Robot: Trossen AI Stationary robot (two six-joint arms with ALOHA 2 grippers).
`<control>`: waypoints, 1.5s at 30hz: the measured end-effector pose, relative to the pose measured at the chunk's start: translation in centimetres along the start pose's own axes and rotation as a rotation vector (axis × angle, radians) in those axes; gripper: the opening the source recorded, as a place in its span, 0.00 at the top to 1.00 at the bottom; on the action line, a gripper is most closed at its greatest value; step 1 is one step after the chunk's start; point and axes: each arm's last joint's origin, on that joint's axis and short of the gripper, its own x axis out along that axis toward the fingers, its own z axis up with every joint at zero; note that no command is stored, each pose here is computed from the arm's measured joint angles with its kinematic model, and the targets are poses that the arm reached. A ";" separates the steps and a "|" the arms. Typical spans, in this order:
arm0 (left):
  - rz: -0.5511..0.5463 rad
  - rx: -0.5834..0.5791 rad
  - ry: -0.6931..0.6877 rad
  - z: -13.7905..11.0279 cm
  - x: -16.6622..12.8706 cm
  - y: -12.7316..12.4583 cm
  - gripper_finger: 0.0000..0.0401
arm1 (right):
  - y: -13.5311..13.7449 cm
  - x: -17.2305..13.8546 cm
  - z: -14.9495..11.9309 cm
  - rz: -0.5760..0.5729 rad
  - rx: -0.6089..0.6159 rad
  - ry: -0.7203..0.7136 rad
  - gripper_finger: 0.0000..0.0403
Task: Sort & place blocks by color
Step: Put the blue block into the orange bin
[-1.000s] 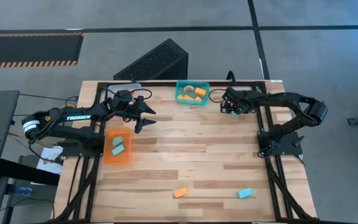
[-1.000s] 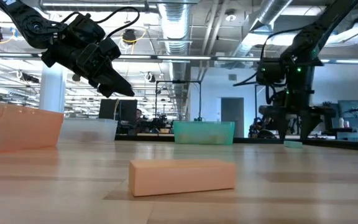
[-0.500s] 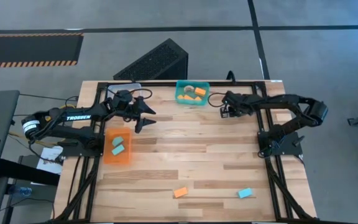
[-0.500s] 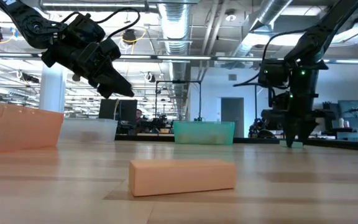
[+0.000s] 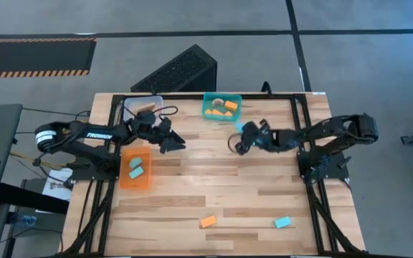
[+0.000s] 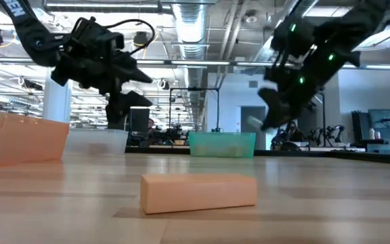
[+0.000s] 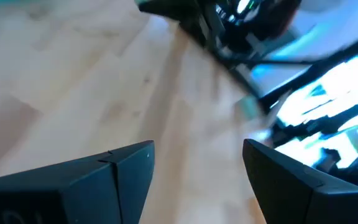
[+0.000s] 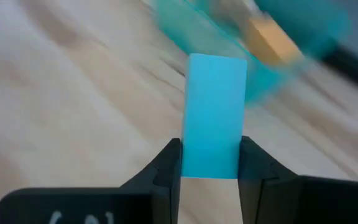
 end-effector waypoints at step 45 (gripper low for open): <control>0.042 -0.159 -0.003 -0.4 5.8 1.0 0.74 | 16.9 3.5 5.5 0.209 -0.519 -0.136 0.74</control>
